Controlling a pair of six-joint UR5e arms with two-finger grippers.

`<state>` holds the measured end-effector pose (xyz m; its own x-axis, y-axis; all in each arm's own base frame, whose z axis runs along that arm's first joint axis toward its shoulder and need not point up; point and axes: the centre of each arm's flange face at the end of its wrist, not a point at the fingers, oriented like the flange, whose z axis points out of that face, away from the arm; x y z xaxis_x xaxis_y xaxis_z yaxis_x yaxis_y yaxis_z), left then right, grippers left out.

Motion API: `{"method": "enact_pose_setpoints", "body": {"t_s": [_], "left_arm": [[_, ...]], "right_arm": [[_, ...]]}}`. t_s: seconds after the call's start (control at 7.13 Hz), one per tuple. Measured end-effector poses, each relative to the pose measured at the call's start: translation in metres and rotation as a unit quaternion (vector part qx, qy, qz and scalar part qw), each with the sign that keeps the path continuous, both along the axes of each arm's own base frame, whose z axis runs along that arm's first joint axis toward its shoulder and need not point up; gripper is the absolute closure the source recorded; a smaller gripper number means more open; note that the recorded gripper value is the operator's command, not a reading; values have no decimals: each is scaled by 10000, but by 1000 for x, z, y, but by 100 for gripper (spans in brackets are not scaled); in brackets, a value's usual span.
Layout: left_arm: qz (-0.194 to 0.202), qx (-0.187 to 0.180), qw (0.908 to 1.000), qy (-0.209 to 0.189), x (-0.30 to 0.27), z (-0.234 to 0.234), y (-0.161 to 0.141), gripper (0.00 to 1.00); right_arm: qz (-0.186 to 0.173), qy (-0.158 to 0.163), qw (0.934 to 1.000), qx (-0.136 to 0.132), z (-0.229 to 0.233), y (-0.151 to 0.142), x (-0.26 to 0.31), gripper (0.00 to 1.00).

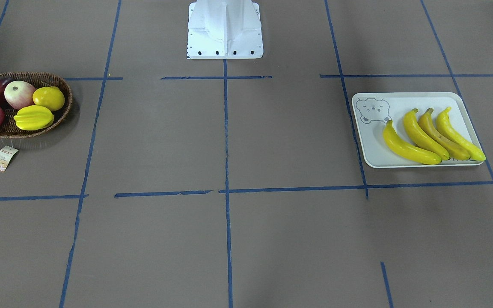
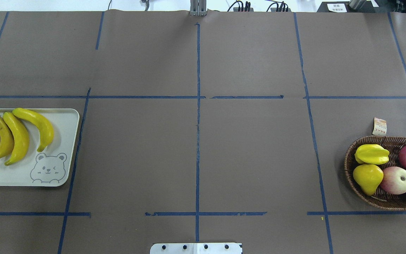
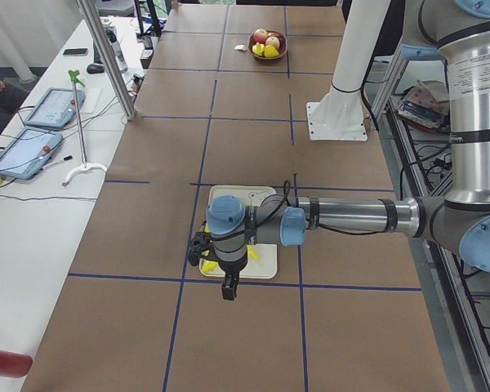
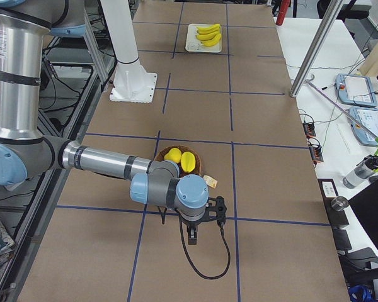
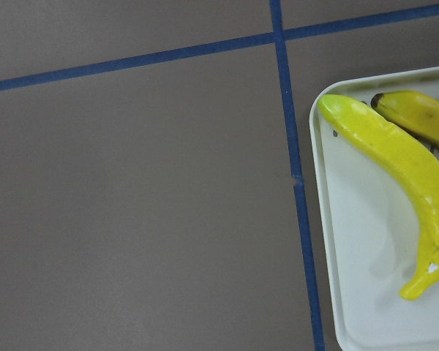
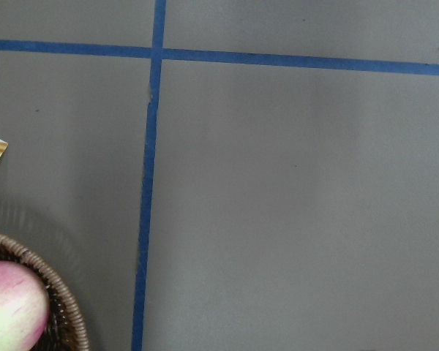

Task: Transfer all bananas from basket to plate

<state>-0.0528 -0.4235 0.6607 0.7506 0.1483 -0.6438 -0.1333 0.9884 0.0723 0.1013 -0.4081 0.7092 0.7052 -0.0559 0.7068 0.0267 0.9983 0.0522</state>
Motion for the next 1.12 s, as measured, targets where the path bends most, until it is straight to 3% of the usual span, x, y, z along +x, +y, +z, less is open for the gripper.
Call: {"method": "enact_pose_setpoints", "body": {"t_s": [0.42,1.12], "left_arm": [[4,5,10000,4,0,-1,0,0],[4,12,10000,25,0,-2,0,0]], "right_arm": [[324,-2,9994,-104,-25,-6,-1,1],[323,-2,9994,-95,-26,-4,-1,1]]}}
